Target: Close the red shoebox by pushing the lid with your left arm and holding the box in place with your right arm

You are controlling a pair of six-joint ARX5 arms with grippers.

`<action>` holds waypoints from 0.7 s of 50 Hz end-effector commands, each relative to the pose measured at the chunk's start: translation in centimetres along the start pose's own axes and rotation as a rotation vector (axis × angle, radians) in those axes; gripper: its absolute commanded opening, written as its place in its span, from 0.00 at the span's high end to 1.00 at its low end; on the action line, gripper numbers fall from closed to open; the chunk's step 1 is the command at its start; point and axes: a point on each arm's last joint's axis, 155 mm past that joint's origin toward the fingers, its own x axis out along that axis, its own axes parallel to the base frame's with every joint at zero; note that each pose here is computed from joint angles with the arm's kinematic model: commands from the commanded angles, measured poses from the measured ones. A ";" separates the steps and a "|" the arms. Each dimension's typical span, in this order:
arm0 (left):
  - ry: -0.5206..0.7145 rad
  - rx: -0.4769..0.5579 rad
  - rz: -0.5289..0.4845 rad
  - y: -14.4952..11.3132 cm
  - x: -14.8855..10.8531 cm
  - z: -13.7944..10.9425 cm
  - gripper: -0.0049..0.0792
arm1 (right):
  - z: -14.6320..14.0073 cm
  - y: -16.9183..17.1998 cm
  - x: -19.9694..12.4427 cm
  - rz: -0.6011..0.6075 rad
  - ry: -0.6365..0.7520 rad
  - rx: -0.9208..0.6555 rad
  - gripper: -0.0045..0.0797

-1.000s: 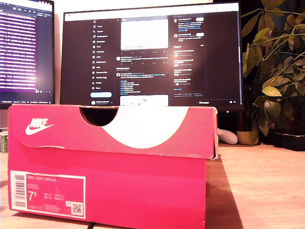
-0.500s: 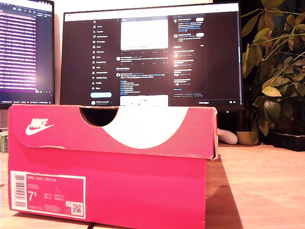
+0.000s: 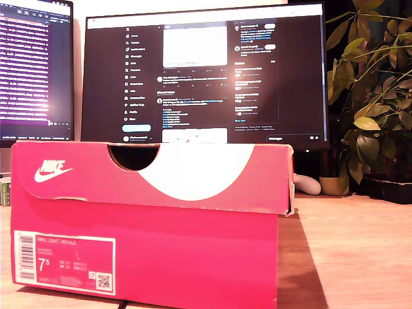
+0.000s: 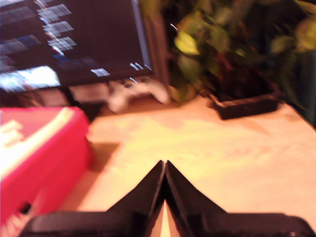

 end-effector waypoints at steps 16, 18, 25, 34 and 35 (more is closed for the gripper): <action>0.078 0.012 0.077 2.3 0.9 -4.5 0.96 | -3.7 -1.1 0.9 -0.046 0.070 -0.013 0.96; 0.078 0.027 0.089 2.6 0.9 -4.5 0.96 | -3.8 -1.3 0.9 -0.058 0.072 -0.014 0.96; 0.098 0.038 0.128 3.5 1.0 -5.4 0.96 | -4.0 -1.8 0.9 -0.085 0.077 -0.024 0.96; 0.137 0.030 0.137 4.0 1.1 -7.3 0.96 | -4.5 -2.1 0.9 -0.098 0.095 -0.026 0.96; 0.137 0.029 0.137 4.0 1.1 -7.3 0.96 | -4.6 -2.1 0.9 -0.099 0.095 -0.026 0.96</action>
